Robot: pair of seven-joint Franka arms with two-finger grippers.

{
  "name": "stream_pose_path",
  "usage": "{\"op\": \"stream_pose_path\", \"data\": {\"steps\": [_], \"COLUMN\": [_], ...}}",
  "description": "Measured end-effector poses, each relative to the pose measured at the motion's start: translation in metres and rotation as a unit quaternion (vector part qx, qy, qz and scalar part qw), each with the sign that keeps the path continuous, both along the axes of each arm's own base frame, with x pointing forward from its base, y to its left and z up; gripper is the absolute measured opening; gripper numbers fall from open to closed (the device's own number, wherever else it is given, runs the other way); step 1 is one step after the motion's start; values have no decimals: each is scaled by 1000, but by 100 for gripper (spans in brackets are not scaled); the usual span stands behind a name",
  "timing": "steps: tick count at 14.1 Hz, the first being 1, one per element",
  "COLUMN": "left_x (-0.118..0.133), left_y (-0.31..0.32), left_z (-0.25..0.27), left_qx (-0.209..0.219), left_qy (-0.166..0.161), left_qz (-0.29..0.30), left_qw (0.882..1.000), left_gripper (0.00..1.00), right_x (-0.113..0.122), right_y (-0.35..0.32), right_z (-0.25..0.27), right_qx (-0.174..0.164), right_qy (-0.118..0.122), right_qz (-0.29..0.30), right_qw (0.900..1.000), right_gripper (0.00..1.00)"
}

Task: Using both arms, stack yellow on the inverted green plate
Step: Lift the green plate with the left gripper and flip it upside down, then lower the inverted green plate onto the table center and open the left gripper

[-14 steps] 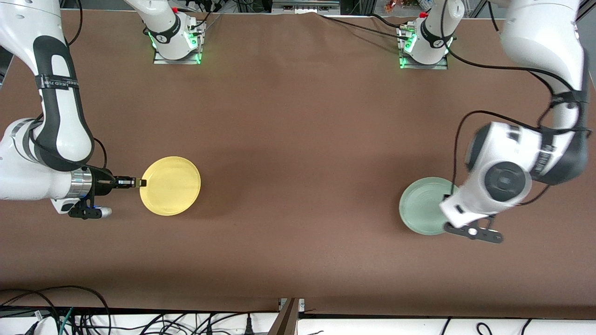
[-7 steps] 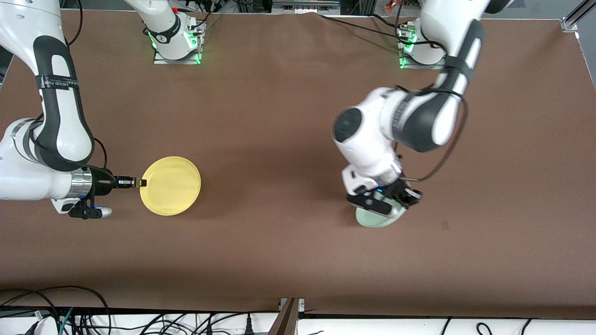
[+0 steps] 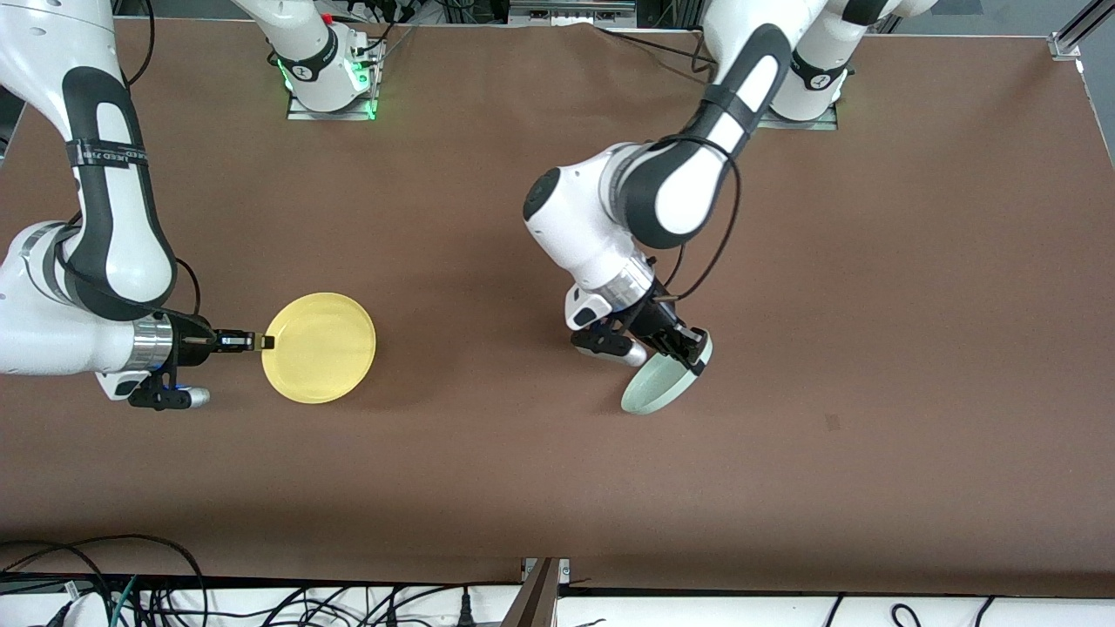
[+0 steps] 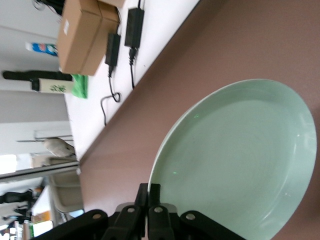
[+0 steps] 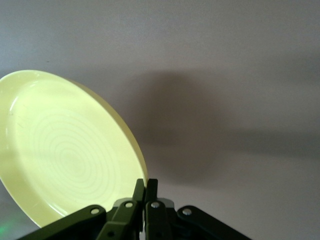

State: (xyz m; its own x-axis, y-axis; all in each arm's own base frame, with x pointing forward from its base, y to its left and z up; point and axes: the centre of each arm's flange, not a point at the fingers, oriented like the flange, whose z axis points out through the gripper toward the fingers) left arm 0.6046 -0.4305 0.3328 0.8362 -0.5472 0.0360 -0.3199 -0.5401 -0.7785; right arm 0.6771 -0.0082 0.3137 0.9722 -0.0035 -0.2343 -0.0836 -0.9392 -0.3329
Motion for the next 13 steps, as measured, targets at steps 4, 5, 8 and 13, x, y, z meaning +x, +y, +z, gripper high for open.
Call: {"op": "stream_pose_path", "data": {"steps": [4,5,8,13], "left_x": [-66,-72,-91,-138], "left_y": [-65,-69,-83,-112], "left_z": [-70,-78,-101,-128], "left_qx": [90,105,144,168], "left_qy": [-62,-73,-103,-143], "left_qz": [-16,-18,-31,-38], "left_qw": [994,992,984,975], "left_gripper": [3,3,3,3], "right_x": [0,0,0,-1], "right_y": [0,0,1,1], "right_z": [-1,-1,-1,-3], "right_qx": [0,0,0,1], "right_qy": [1,1,1,4], "right_qz": [0,0,1,1], "right_qw": [1000,1000,1000,1000], "right_gripper": [2,2,2,2]}}
